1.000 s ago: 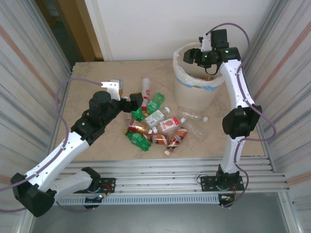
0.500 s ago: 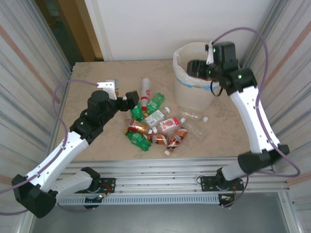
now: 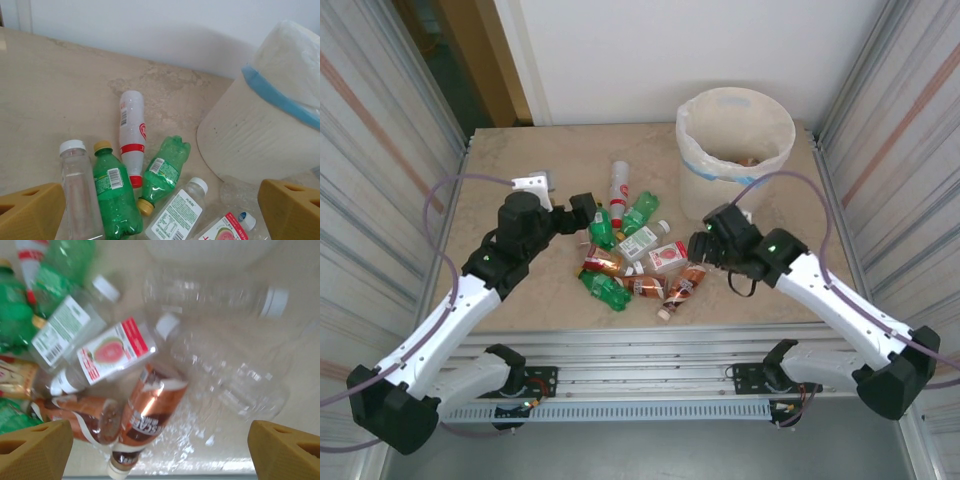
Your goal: Put the plastic bottles in the bin
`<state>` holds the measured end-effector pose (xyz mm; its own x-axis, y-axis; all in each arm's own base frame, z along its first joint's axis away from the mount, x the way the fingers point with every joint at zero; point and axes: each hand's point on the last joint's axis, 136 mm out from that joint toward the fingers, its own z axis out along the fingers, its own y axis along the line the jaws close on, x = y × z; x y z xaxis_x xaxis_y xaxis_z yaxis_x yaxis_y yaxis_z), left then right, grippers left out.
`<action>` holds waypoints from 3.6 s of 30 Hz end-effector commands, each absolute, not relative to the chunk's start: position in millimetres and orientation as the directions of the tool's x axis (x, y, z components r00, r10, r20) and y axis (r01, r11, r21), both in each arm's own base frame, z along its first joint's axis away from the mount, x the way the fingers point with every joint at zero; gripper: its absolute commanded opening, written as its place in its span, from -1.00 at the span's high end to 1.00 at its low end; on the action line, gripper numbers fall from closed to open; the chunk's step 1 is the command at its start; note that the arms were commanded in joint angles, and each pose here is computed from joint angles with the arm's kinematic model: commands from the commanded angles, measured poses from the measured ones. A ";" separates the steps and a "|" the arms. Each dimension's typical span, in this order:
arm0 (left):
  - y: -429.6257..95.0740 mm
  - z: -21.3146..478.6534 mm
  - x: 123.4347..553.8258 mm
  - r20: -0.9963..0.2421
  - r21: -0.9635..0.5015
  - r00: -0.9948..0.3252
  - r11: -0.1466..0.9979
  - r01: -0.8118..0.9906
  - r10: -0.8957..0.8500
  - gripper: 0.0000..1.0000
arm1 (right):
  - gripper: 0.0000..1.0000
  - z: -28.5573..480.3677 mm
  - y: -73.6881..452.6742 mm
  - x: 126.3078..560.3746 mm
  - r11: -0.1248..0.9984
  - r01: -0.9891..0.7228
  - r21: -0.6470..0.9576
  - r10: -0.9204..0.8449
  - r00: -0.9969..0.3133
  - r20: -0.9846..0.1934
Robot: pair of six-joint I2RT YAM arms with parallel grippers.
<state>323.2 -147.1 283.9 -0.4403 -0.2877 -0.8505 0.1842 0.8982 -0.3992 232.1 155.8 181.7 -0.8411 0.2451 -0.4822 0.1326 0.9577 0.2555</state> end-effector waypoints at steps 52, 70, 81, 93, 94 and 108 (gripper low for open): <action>-131.7 277.9 323.6 -0.843 -0.398 -0.440 0.909 0.121 -0.311 -0.97 | 0.21 78.6 194.3 242.0 0.933 0.287 0.216 0.344 -0.886 -0.310; -128.1 275.6 322.3 -0.842 -0.398 -0.437 0.911 0.109 -0.315 -0.97 | 0.41 319.4 227.7 277.7 0.892 -0.300 0.337 0.041 -0.690 -0.723; -126.9 278.7 319.0 -0.840 -0.410 -0.432 0.906 0.110 -0.327 -0.97 | 0.42 426.0 185.5 348.5 0.885 -0.382 0.265 0.035 -0.512 -0.858; -126.9 282.4 317.3 -0.839 -0.413 -0.433 0.903 0.114 -0.330 -0.98 | 0.41 439.9 99.7 446.2 0.960 -0.216 0.179 0.066 -0.447 -0.892; -126.7 282.4 317.2 -0.840 -0.413 -0.432 0.904 0.113 -0.329 -0.98 | 0.41 437.5 93.3 453.5 0.964 -0.199 0.177 0.071 -0.450 -0.890; -124.3 283.4 317.5 -0.842 -0.407 -0.427 0.908 0.102 -0.330 -0.98 | 0.33 363.7 57.7 525.7 0.992 -0.107 0.063 -0.008 -0.564 -0.826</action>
